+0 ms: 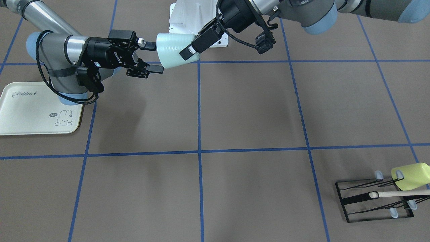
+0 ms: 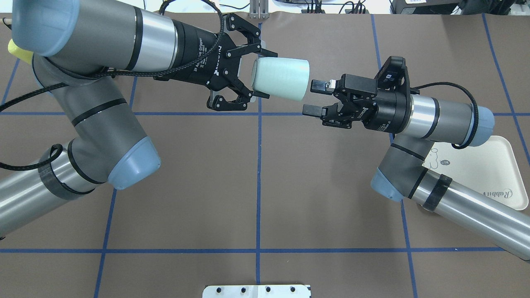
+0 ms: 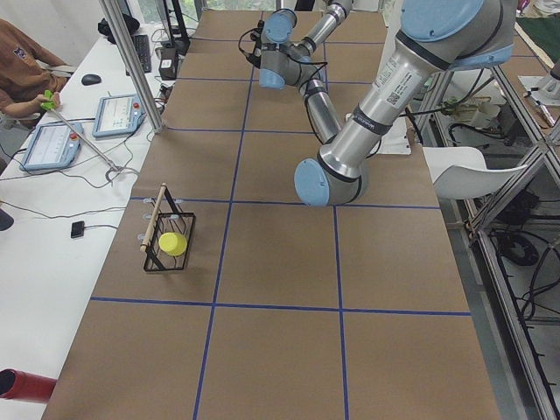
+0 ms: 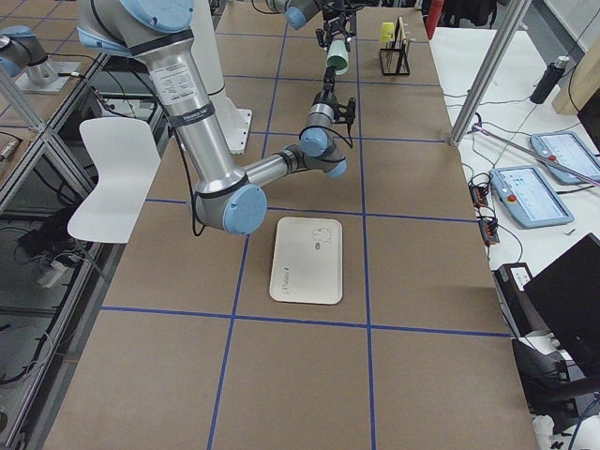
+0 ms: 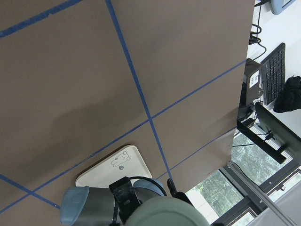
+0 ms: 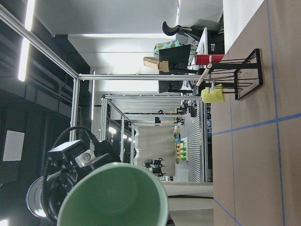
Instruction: Left arm grabs green cup and hands to right arm on tray
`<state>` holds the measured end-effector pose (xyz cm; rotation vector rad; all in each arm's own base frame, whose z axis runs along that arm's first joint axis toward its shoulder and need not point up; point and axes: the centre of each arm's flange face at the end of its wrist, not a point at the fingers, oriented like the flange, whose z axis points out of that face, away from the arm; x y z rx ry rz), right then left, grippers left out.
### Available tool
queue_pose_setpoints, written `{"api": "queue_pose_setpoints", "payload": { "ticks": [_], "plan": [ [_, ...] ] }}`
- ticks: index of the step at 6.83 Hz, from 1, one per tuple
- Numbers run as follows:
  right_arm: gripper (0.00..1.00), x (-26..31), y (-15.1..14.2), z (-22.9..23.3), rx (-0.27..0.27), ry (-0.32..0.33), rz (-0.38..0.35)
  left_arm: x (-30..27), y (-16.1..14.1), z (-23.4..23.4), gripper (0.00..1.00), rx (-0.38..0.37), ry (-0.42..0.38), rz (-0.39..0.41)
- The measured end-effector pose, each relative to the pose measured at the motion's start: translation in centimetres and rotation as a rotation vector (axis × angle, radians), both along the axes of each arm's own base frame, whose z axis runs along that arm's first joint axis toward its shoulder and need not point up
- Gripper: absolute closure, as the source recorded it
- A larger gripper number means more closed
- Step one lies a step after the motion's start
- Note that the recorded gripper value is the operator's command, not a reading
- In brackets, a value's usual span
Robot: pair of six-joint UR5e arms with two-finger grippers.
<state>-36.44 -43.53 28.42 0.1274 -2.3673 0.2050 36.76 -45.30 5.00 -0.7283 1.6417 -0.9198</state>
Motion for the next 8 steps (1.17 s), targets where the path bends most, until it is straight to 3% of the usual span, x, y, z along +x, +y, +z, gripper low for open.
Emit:
{"api": "queue_pose_setpoints", "payload": {
  "ticks": [8],
  "plan": [
    [0.12,-0.3,-0.2,0.3,-0.004,0.008,0.002,2.1,1.6,-0.1,0.87,-0.007,0.023,0.045]
  ]
}}
